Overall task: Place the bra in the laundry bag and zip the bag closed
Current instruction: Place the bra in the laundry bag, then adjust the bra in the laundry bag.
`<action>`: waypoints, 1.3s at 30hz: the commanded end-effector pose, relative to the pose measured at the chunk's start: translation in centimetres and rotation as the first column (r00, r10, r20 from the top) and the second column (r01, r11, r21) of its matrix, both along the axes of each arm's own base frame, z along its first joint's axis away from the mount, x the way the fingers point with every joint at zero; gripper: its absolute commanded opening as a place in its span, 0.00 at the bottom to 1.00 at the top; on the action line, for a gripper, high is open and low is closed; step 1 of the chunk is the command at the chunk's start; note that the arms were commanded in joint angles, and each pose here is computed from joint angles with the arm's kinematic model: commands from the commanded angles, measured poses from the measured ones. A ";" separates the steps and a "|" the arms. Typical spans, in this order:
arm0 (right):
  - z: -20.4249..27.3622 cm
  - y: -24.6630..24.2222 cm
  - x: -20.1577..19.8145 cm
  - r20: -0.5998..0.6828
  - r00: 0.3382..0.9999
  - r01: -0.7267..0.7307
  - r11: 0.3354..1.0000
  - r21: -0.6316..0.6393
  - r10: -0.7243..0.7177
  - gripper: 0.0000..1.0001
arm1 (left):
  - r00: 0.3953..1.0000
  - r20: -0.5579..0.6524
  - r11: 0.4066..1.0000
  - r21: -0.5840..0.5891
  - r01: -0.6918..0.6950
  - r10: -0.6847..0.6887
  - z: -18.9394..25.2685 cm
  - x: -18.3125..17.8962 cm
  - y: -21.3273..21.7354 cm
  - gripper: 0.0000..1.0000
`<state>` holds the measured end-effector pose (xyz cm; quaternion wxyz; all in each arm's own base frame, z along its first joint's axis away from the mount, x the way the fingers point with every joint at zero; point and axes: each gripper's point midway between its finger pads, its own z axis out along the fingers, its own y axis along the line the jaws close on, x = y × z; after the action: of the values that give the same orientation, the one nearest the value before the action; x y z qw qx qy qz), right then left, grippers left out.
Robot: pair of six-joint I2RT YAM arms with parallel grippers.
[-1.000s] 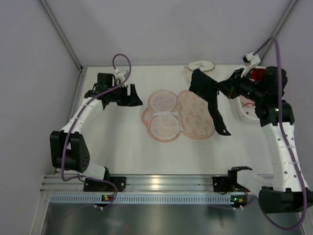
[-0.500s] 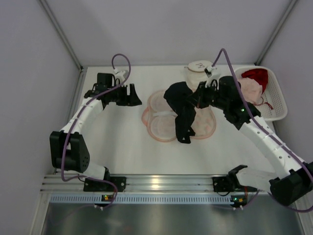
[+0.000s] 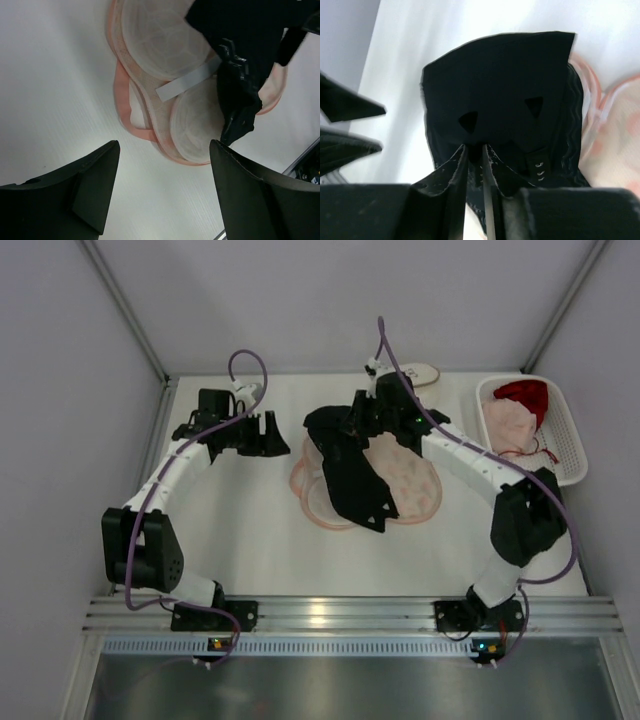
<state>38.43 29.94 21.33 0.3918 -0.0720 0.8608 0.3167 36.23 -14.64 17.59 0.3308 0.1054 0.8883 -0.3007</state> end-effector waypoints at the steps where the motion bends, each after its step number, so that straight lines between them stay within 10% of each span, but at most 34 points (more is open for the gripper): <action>1: 0.7 3.3 2.6 0.002 1.000 0.007 0.995 0.098 -0.007 0.22 | 0.999 0.031 1.000 0.000 0.010 -0.010 0.5 0.2 0.1 0.79; 4: 0.3 3.4 2.4 -0.015 1.000 -0.017 0.995 0.100 0.019 0.54 | 0.995 0.069 0.997 -0.012 0.078 -0.077 1.3 -0.4 -0.4 0.79; 7: 1.7 1.6 1.8 0.034 0.998 -0.057 0.996 0.070 0.054 0.57 | 0.970 0.141 0.980 0.018 0.198 -0.199 1.3 -1.5 -1.0 0.77; 17: -4.2 -11.7 -0.3 -0.095 0.990 -0.110 0.989 -0.098 0.101 0.41 | 0.830 0.227 0.838 0.348 0.419 -0.509 -1.2 -3.1 -6.7 0.73; 35: -17.8 -15.3 -5.1 -0.457 0.885 -0.173 0.973 -0.153 0.085 0.38 | 0.575 0.087 0.532 0.510 0.676 -0.814 -8.0 -9.9 -20.8 0.72; 39: -19.0 -15.9 -5.3 -0.484 0.873 -0.180 0.966 -0.185 0.070 0.38 | 0.634 0.091 0.572 0.543 0.615 -0.768 -8.2 -8.2 -21.9 0.73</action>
<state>32.77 14.78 2.78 0.1386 -0.0845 0.9509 0.2636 25.71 -35.22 7.66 0.2447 0.5833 0.7519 -0.1858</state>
